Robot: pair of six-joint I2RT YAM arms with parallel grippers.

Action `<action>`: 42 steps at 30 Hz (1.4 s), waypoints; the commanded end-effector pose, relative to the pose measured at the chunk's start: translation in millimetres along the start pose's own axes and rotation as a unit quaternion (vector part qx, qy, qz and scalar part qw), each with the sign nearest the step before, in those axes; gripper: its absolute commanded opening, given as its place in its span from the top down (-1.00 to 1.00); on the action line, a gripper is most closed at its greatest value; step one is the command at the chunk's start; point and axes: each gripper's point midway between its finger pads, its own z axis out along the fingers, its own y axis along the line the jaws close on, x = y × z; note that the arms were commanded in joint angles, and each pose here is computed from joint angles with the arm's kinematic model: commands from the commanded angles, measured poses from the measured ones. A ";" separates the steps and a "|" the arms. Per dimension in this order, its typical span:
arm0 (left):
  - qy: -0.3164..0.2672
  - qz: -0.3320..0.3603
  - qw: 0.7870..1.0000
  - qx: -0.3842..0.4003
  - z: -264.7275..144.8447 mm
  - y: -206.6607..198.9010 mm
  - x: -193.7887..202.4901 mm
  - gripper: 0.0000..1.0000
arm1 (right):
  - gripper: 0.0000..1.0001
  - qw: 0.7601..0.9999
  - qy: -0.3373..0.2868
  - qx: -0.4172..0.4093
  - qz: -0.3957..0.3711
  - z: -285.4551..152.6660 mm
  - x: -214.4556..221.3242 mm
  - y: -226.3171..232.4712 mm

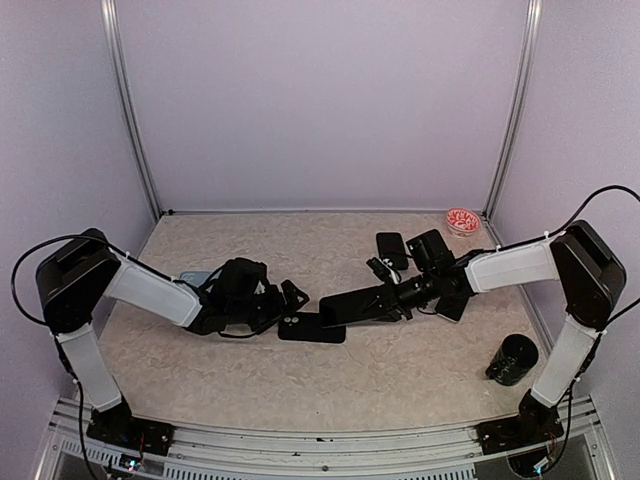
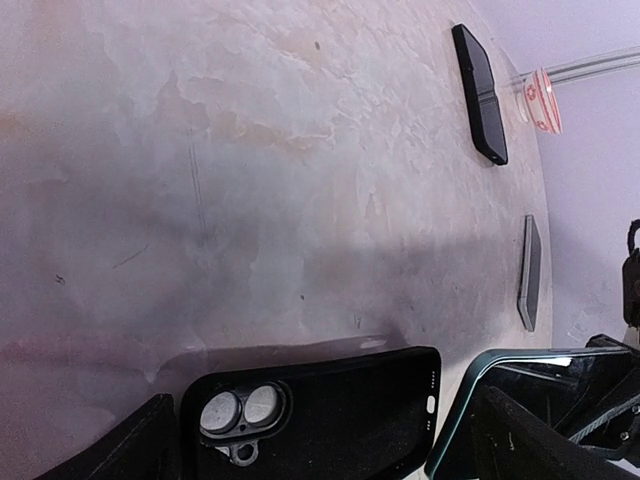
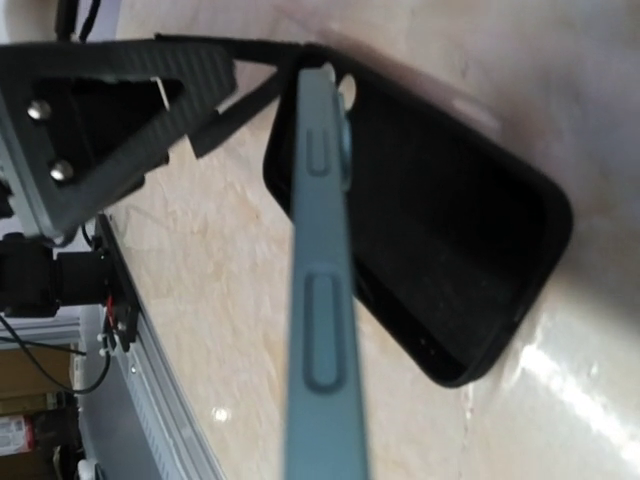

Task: Put the phone into the phone case
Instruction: Install the phone on the phone case.

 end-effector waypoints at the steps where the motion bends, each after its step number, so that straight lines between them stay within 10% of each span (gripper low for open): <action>1: -0.008 -0.002 0.999 0.032 -2.3 -10.0 -1.4 -0.98 | 1.00 0.999 -0.008 -0.043 -0.017 -4.9 -4.9 18.2; 42: -0.017 -0.015 0.998 0.056 -22.7 -5.5 5.8 -0.98 | 1.00 0.994 0.030 -0.097 0.049 57.5 -5.6 20.7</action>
